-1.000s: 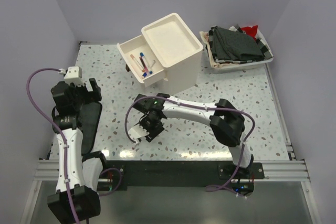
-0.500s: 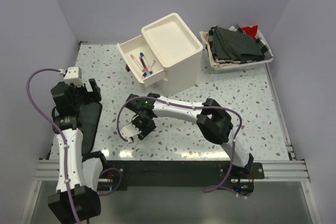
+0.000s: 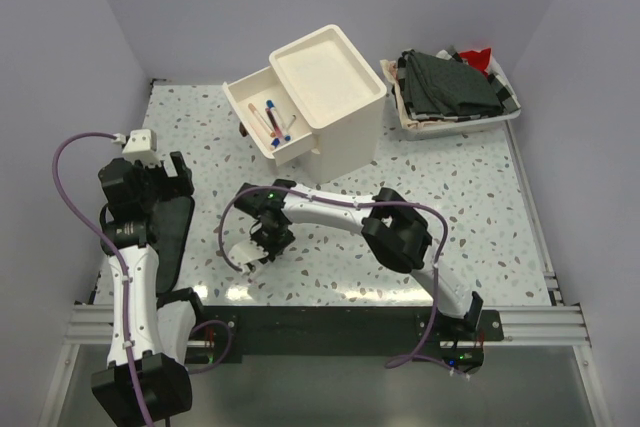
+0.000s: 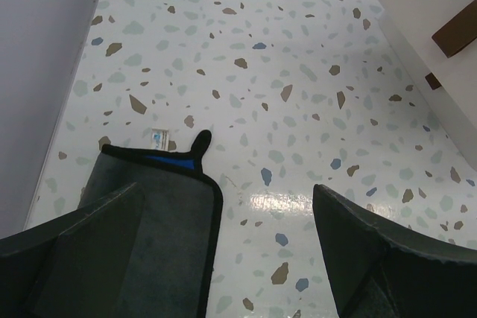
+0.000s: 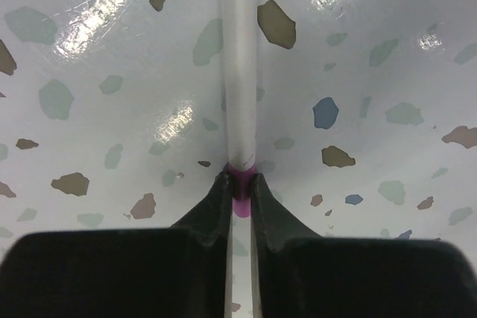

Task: Sort the stationery into containers
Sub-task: Pick up the pen from the corner of the board, then place the pen in the drawer.

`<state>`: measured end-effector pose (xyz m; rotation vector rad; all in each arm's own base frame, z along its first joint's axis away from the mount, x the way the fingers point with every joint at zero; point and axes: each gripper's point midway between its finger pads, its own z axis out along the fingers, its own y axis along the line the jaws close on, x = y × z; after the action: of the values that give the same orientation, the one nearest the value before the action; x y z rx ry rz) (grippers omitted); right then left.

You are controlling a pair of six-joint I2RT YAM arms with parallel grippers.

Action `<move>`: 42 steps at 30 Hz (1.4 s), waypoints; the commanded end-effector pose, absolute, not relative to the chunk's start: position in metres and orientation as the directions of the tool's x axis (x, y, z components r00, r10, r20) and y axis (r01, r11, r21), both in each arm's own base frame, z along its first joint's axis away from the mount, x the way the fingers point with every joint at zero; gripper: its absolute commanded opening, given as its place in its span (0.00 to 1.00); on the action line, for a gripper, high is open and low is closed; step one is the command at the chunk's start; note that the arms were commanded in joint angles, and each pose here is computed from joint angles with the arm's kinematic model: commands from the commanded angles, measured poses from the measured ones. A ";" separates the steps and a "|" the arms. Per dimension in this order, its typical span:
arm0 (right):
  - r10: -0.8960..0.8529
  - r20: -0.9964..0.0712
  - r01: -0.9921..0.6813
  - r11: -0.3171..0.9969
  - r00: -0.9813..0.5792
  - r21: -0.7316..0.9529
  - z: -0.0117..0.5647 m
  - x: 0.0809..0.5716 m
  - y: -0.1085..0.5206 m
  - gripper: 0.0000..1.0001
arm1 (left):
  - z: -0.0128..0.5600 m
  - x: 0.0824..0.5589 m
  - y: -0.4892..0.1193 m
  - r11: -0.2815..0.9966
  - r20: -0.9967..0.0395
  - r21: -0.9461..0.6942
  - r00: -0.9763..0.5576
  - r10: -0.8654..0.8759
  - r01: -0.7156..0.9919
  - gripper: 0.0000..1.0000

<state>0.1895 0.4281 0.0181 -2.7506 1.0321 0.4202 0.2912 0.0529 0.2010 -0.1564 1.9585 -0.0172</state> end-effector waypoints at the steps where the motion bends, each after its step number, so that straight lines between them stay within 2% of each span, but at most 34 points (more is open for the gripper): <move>1: -0.682 -0.288 -0.693 -0.717 0.672 0.081 0.010 0.172 0.399 0.00 | 0.208 0.294 0.056 0.991 -0.934 -0.080 -0.340 -0.111 -0.106 1.00; 4: -0.723 -0.355 -0.761 -0.647 0.592 0.048 0.052 0.174 0.399 0.00 | 0.211 0.295 0.057 0.992 -0.936 -0.074 -0.337 -0.106 -0.105 1.00; 6: -0.738 -0.449 -0.820 -0.572 0.504 0.019 0.099 0.181 0.403 0.00 | 0.214 0.297 0.057 0.992 -0.939 -0.070 -0.329 -0.101 -0.104 1.00; 8: -0.790 -0.495 -0.885 -0.458 0.361 0.086 0.134 0.186 0.390 0.00 | 0.213 0.298 0.057 0.992 -0.939 -0.074 -0.327 -0.105 -0.105 1.00; 13: -0.731 -0.679 -0.959 -0.238 0.072 0.155 0.232 0.200 0.395 0.00 | 0.214 0.302 0.055 0.991 -0.942 -0.095 -0.313 -0.121 -0.096 1.00; 17: -0.554 -0.827 -0.985 -0.065 -0.100 0.163 0.302 0.230 0.417 0.00 | 0.217 0.304 0.054 0.991 -0.943 -0.104 -0.309 -0.126 -0.088 1.00; 18: -0.500 -0.834 -0.966 0.021 -0.234 0.259 0.320 0.234 0.420 0.00 | 0.216 0.305 0.053 0.991 -0.941 -0.106 -0.312 -0.127 -0.084 1.00; 20: -0.347 -0.885 -0.951 0.101 -0.309 0.293 0.354 0.270 0.428 0.00 | 0.218 0.306 0.053 0.991 -0.942 -0.109 -0.311 -0.129 -0.081 1.00; 21: -0.292 -0.865 -0.913 0.139 -0.409 0.384 0.365 0.276 0.429 0.00 | 0.219 0.306 0.052 0.991 -0.941 -0.111 -0.311 -0.131 -0.079 1.00; 23: -0.184 -0.869 -0.887 0.149 -0.459 0.437 0.382 0.304 0.436 0.00 | 0.221 0.307 0.052 0.990 -0.942 -0.114 -0.308 -0.133 -0.080 1.00; 25: -0.109 -0.799 -0.802 0.191 -0.591 0.567 0.378 0.330 0.440 0.00 | 0.223 0.307 0.052 0.990 -0.942 -0.116 -0.308 -0.135 -0.079 1.00; 42: -0.012 -0.818 -0.773 0.335 -0.575 0.539 0.364 0.396 0.440 0.00 | 0.224 0.308 0.056 0.991 -0.938 -0.110 -0.321 -0.131 -0.083 1.00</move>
<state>0.3850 0.4480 0.3156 -0.7167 2.0037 1.3292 0.3004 0.0516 0.2006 -0.1665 1.9588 -0.0549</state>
